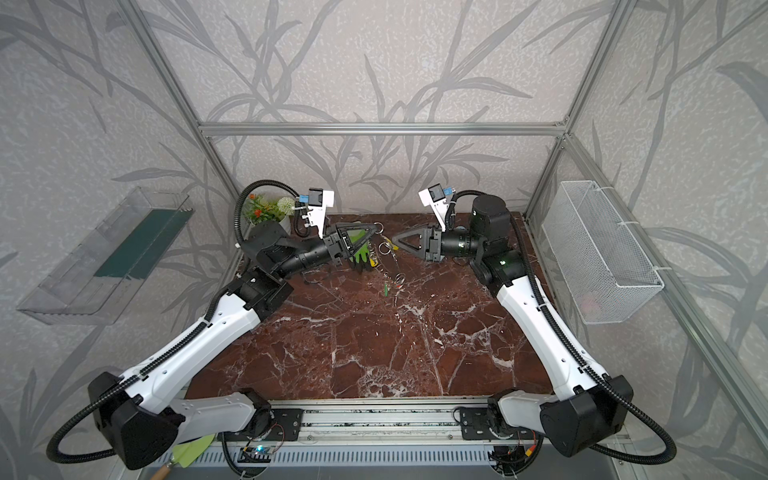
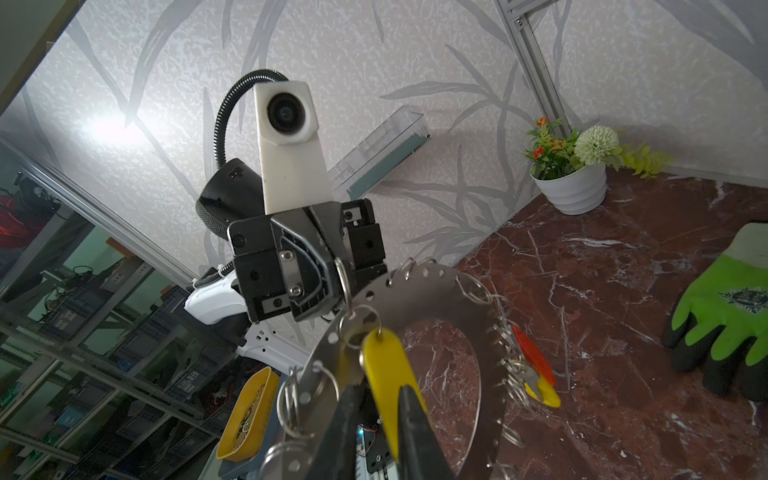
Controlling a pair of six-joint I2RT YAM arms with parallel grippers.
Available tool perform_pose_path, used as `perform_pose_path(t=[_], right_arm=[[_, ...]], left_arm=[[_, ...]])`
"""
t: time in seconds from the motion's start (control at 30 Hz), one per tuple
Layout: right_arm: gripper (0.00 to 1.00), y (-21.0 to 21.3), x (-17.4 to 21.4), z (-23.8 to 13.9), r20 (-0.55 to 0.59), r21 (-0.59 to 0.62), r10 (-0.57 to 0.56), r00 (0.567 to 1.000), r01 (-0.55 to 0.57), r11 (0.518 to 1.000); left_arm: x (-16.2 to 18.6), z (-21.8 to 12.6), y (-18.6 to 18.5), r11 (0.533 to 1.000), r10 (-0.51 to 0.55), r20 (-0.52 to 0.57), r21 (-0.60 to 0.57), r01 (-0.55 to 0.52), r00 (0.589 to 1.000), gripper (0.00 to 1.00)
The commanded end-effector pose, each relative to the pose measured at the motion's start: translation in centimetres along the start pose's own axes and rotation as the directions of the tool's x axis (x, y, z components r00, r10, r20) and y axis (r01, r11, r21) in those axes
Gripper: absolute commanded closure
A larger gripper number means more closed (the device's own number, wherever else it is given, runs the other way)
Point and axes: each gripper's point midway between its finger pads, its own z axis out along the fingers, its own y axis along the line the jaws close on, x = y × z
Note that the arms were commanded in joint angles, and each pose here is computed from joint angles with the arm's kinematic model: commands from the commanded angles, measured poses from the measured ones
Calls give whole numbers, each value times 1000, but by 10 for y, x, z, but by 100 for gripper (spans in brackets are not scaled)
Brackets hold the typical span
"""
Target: Put the keys on the keyring
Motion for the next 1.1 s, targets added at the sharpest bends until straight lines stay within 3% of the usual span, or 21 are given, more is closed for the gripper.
perform_pose_path(t=[0.0,0.2,0.37,0.4,0.43,0.53,0.63,0.7,0.9,1.07], right_arm=[[70,8,-7,0,13,-6,-36,999,36,999],[47,-1,-10,-8,48,113,-69,996,63,992],[26,-37,-16,-26,113,370,-75,991,28,929],[17,-45,-17,-31,129,420,-75,989,15,907],[0,-54,-17,-37,147,472,-75,986,-3,882],[1,-77,-12,-50,177,585,-54,983,-61,809],[1,-89,-5,-53,175,633,-45,984,-77,771],[1,-88,-1,-48,158,639,-65,985,-52,768],[1,-95,14,-34,109,645,-48,993,-34,764],[1,-96,20,-38,91,662,-60,994,-15,750]], left_arm=[[-32,-11,-31,996,70,100,57,-76,993,100],[-27,-14,-22,997,73,78,-8,-73,994,100],[-8,-22,14,980,33,2,-198,-32,999,100],[-2,-24,21,972,25,-25,-233,-30,999,100],[5,-26,28,962,11,-53,-270,-25,999,100],[28,-36,53,921,-50,-128,-390,-4,990,100],[56,-45,73,885,-110,-199,-465,4,974,100],[74,-46,84,874,-137,-247,-486,0,959,100],[123,-43,134,783,-293,-320,-620,34,901,100],[153,-28,163,761,-329,-347,-648,28,878,100]])
